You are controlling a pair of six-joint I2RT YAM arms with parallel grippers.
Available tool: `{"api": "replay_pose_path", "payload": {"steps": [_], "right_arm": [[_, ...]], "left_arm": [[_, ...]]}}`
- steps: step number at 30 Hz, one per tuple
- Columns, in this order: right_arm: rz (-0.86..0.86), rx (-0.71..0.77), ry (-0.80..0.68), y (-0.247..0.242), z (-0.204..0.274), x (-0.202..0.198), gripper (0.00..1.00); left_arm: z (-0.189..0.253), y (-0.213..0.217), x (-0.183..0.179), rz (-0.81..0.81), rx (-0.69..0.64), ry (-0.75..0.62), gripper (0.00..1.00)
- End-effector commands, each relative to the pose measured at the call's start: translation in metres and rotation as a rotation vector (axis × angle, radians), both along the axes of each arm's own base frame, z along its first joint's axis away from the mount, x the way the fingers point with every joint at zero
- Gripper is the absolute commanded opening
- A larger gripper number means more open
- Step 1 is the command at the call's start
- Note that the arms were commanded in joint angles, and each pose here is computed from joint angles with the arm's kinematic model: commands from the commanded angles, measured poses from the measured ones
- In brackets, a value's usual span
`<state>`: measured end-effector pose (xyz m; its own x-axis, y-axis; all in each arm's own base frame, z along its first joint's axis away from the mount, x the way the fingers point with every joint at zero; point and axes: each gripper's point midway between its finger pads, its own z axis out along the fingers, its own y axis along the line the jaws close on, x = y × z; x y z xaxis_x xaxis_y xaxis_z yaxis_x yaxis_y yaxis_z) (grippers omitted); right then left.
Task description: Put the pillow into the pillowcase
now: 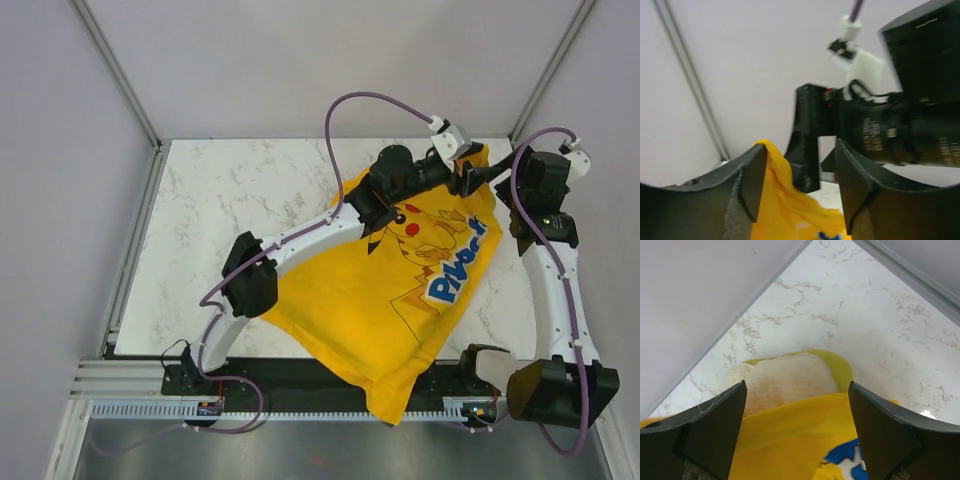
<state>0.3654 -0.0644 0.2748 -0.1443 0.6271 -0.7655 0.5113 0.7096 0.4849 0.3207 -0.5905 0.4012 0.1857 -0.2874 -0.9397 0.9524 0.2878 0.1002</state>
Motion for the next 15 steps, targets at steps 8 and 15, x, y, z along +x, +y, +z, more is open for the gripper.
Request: {"api": "replay_pose_path", "payload": {"steps": [8,15], "right_arm": [[0.025,-0.031,-0.081,0.003,0.019,-0.008,0.91],[0.448,-0.08,-0.155,0.065,0.033,0.004,0.82]], "left_arm": [[0.02,0.053,0.094,0.41,0.039,-0.062,1.0],[-0.002,0.114,0.096,0.587,0.219,0.15,1.0]]}}
